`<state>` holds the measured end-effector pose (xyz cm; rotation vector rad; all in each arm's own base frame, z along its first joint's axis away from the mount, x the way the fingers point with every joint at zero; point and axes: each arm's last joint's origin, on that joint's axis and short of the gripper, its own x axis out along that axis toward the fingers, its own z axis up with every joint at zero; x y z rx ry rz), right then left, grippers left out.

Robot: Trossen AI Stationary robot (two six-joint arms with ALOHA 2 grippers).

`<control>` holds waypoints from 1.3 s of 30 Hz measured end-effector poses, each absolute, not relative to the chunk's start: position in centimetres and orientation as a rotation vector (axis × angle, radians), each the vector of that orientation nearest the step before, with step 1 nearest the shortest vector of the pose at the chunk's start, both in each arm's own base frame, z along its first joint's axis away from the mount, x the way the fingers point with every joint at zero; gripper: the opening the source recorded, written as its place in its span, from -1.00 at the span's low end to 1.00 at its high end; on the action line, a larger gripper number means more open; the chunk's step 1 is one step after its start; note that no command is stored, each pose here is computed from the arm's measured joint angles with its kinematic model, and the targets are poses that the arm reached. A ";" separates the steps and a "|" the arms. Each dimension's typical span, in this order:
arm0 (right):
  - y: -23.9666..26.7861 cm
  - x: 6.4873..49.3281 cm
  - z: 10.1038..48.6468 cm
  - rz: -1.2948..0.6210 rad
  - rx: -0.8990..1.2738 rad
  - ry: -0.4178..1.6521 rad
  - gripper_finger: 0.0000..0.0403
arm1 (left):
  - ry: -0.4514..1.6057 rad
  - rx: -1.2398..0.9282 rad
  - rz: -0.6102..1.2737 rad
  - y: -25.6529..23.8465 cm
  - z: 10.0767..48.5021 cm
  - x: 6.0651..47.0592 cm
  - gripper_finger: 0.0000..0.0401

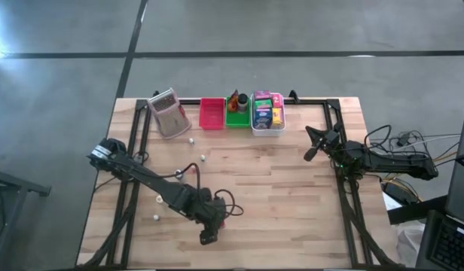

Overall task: Pick & Place Kitchen Items
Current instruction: Put the red seasoning can into the green bin

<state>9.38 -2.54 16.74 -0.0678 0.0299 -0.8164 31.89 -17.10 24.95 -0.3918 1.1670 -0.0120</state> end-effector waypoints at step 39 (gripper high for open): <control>-2.5 9.4 16.7 -0.817 -0.068 0.030 -0.96 | 1.291 -0.112 0.002 -16.7 18.5 32.6 0.62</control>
